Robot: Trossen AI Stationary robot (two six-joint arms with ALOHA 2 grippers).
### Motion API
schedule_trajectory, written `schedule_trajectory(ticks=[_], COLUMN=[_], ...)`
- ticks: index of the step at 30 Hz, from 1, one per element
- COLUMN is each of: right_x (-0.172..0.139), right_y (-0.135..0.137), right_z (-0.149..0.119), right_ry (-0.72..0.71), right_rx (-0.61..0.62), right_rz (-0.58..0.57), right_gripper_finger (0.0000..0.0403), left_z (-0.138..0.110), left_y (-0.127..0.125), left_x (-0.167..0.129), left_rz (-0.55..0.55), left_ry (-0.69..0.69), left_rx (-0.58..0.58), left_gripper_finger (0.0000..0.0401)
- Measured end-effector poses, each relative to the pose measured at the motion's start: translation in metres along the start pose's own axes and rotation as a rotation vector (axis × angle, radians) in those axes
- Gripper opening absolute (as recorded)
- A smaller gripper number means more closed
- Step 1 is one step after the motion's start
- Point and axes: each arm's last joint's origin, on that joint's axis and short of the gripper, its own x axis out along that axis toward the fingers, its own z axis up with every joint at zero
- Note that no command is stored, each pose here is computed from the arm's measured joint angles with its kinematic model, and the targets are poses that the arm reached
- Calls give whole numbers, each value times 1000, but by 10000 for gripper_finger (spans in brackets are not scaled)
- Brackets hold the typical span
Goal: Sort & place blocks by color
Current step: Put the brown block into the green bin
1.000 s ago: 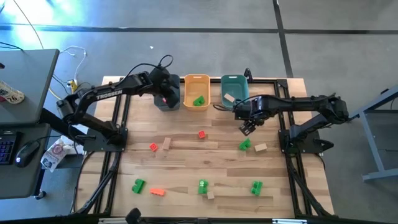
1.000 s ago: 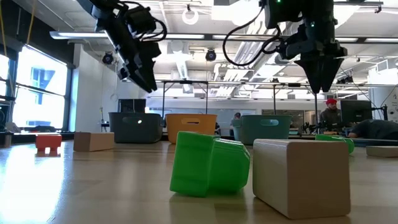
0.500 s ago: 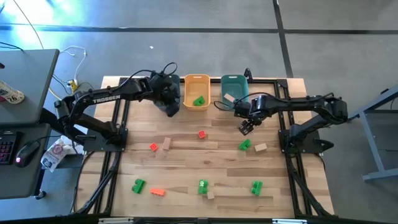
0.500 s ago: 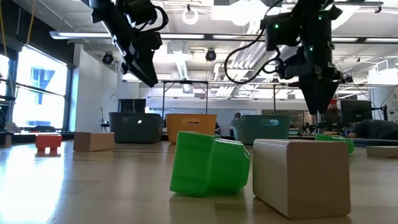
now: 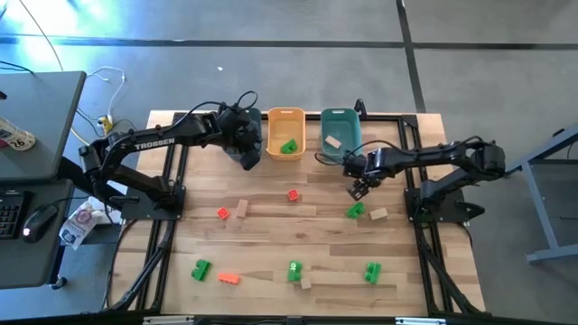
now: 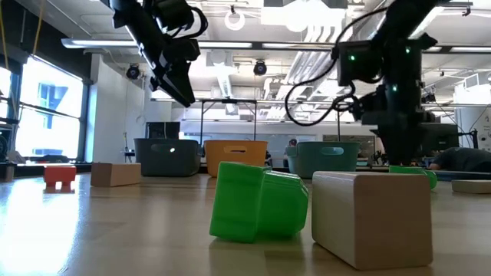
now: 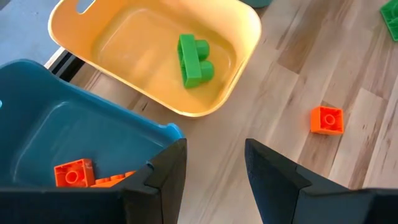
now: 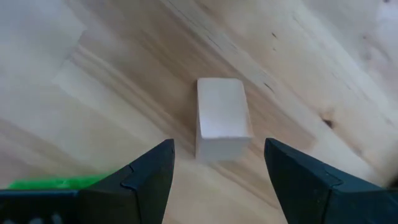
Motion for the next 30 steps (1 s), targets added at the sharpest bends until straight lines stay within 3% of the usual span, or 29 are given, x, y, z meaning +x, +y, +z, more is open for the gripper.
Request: schedule_trajectory(ticks=[8, 18, 30], right_x=[19, 20, -2], right_y=[-4, -4, 14], right_z=[-8, -7, -2], right_ry=[-45, -58, -42], right_rx=[18, 36, 11], right_rz=[-13, -11, 96], right_gripper_finger=[225, 101, 100], left_z=[0, 0, 0], left_y=[0, 0, 0], left_x=[0, 0, 0], left_rz=[0, 0, 0], left_ry=[-2, -2, 0], left_rx=[0, -2, 1], left_gripper_finger=[147, 147, 147])
